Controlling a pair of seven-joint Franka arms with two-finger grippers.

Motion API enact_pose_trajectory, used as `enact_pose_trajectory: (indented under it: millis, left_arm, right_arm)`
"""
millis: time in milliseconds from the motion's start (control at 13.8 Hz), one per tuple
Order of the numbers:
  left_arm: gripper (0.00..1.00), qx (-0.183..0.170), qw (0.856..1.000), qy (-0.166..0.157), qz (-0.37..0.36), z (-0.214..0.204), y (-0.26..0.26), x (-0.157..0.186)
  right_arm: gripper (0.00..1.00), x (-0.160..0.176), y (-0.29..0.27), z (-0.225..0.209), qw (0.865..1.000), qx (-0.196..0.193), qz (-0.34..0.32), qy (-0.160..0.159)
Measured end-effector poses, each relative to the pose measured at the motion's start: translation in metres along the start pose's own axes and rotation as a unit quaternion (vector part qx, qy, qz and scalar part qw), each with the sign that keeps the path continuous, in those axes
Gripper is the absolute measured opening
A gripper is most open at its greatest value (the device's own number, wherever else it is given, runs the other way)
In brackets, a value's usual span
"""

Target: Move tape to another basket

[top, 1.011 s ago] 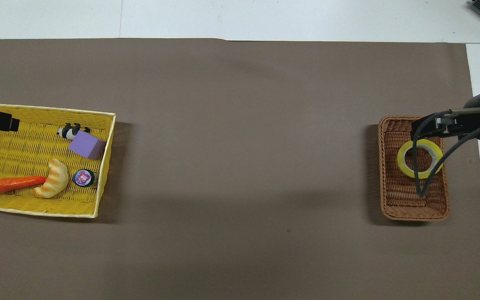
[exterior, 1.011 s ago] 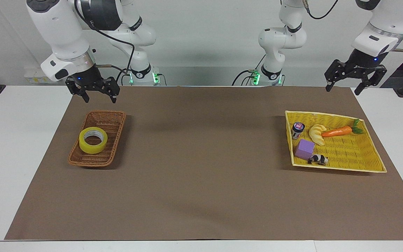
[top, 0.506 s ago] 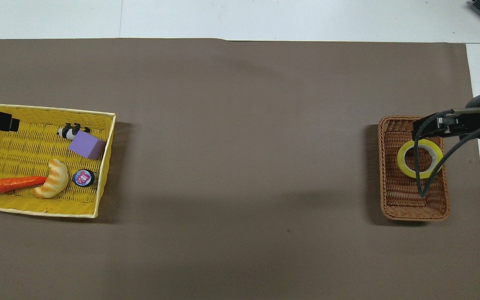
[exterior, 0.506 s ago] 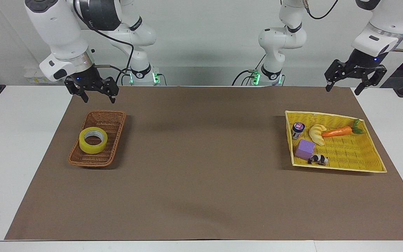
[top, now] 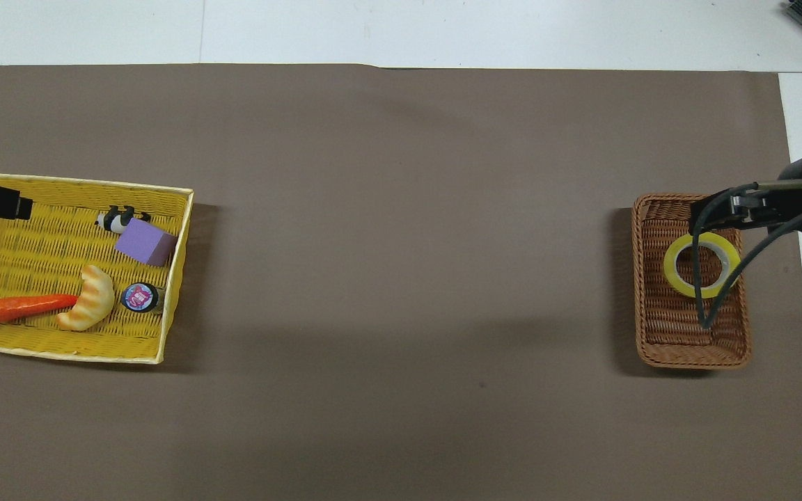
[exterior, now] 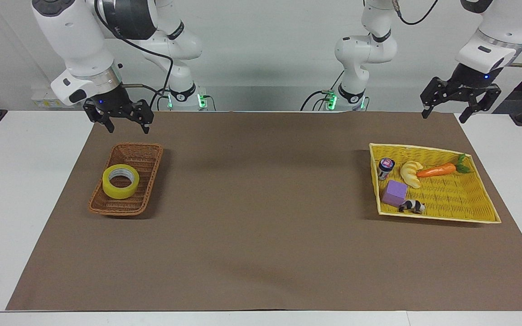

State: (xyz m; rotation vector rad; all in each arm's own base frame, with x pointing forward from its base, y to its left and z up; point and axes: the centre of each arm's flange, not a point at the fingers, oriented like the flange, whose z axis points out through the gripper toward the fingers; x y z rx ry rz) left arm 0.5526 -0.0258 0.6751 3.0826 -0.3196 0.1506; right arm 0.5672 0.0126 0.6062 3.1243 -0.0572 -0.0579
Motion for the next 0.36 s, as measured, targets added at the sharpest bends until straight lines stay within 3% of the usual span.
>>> enact_pose_trajectory:
  millis: [361]
  left_arm:
    - [1.00,0.000,1.000,0.000,0.000,0.0000,0.0000,0.0000]
  right_arm:
    - [1.00,0.0001,0.0017,0.0001,1.000,0.000,0.002,0.000]
